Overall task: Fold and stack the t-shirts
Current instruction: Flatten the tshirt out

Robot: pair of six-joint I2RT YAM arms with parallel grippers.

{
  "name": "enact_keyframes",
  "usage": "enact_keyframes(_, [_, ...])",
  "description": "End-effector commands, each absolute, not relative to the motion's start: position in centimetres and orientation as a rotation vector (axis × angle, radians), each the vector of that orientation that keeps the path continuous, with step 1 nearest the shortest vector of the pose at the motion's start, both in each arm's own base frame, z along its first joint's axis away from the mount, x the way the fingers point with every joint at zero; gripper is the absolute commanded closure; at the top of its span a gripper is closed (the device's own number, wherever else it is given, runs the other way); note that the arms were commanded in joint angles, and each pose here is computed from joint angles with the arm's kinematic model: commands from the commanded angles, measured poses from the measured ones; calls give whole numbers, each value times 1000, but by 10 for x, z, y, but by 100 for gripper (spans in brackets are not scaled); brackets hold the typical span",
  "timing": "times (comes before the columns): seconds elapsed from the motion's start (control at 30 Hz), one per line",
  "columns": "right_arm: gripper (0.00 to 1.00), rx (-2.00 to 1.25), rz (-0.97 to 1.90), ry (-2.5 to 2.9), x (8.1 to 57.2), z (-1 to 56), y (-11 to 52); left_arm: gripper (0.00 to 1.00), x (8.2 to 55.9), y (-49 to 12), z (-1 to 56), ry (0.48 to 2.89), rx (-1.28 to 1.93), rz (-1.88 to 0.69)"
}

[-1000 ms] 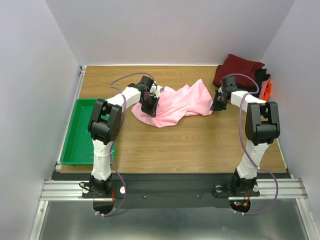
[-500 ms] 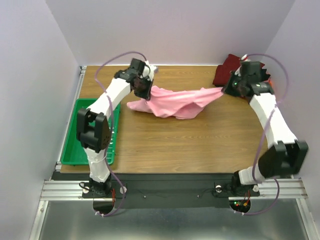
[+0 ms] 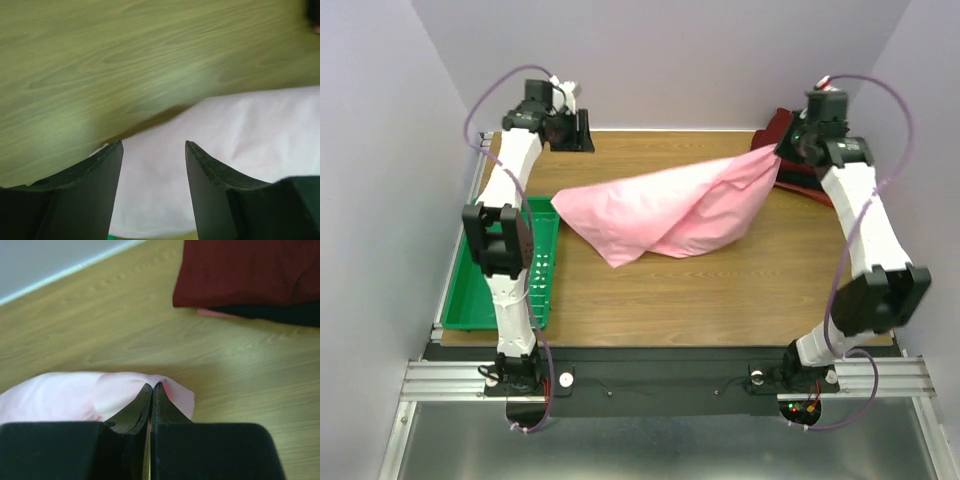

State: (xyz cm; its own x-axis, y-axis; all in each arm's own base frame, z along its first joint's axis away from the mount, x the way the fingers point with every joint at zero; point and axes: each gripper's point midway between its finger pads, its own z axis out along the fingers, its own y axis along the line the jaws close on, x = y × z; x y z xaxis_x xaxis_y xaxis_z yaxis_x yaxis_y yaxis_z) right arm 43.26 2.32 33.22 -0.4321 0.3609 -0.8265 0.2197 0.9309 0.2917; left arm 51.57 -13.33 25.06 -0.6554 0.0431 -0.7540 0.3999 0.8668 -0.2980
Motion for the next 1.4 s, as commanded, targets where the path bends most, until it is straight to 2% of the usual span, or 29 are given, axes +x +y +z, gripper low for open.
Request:
enact_keyframes(0.0, [100,477,190,2086,460,290,27,34,538,-127,207,2326,146,-337])
enact_keyframes(0.1, [100,553,117,2093,473,268,16,31,526,-147,222,2279,212,-282])
enact_keyframes(0.13, [100,563,92,2109,476,259,13,31,515,-155,205,2304,255,-306])
enact_keyframes(0.17, [100,567,72,2124,476,250,11,31,498,-174,217,2266,362,-332])
enact_keyframes(0.3, [99,582,5,2164,478,228,3,31,434,-209,195,2266,541,-375])
enact_keyframes(0.5, [100,575,-12,2231,487,195,5,31,335,-211,157,2395,622,-465])
enact_keyframes(0.53, [100,578,-16,2239,488,191,4,31,334,-211,164,2376,619,-468])
enact_keyframes(0.63, [100,561,24,2252,499,185,12,31,294,-203,128,2536,589,-411])
enact_keyframes(0.93, [100,540,110,2269,514,180,26,32,264,-214,86,2684,566,-441])
enact_keyframes(1.37, [100,549,93,2294,490,170,23,33,287,-219,46,2679,609,-374])
